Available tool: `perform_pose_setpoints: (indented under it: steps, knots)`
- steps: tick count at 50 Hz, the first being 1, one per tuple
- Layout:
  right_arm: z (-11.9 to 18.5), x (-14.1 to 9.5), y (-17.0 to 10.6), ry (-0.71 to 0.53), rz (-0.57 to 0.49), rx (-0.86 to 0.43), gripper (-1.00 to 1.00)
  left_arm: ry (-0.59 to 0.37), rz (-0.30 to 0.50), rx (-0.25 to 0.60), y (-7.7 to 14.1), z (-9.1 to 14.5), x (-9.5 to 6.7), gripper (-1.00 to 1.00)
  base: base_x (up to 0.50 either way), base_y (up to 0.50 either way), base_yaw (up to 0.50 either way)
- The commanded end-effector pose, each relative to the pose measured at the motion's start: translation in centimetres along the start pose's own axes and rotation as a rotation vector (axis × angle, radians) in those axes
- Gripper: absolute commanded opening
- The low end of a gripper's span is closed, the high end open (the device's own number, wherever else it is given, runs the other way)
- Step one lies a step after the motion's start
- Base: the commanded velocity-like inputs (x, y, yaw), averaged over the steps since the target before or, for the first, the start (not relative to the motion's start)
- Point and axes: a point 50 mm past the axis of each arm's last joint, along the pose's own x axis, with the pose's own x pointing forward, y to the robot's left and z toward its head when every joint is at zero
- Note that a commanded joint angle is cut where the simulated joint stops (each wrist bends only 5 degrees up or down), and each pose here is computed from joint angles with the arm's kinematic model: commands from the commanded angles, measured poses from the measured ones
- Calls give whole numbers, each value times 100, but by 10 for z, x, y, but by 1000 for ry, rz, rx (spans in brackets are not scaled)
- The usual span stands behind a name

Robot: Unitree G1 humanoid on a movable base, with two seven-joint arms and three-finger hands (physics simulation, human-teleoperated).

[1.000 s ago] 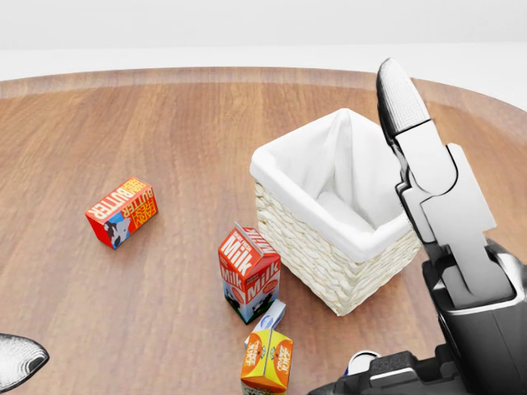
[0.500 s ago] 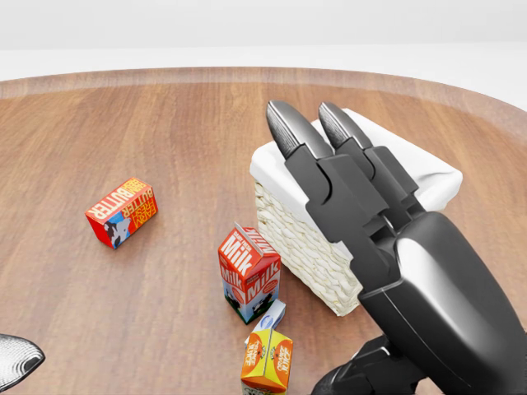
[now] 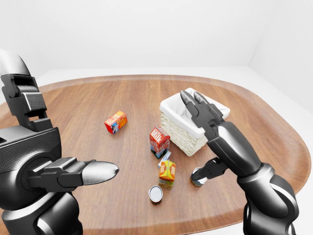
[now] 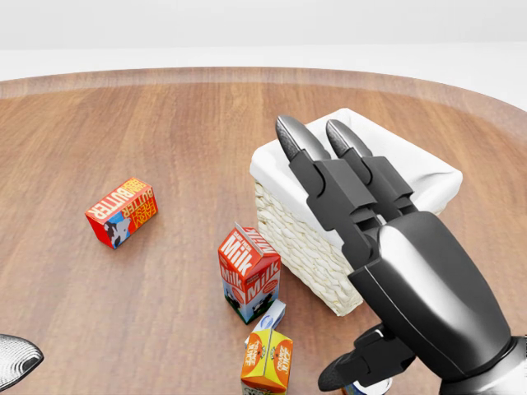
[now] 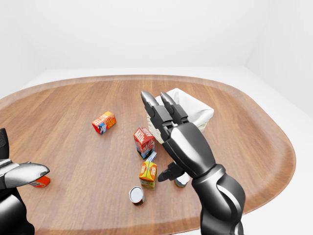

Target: Pick up the orange juice, and put it in the basket.

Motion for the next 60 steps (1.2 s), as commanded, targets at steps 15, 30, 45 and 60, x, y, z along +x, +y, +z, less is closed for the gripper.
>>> perform_pose_setpoints:
  steps: [15,30,45,60]
  knots:
    - [-28,10,25,124,133,-61,100,-4,10,-13,0,0,1,100,0,0,0]
    - [-43,12,40,135,220,-117,100,17,42,-66,3,0,1,100,0,0,0]
    - [-49,14,53,173,259,-119,100,22,44,-68,3,0,1,100,0,0,0]
    - [-56,15,62,201,277,-112,100,42,65,-100,4,-1,1,100,0,0,0]
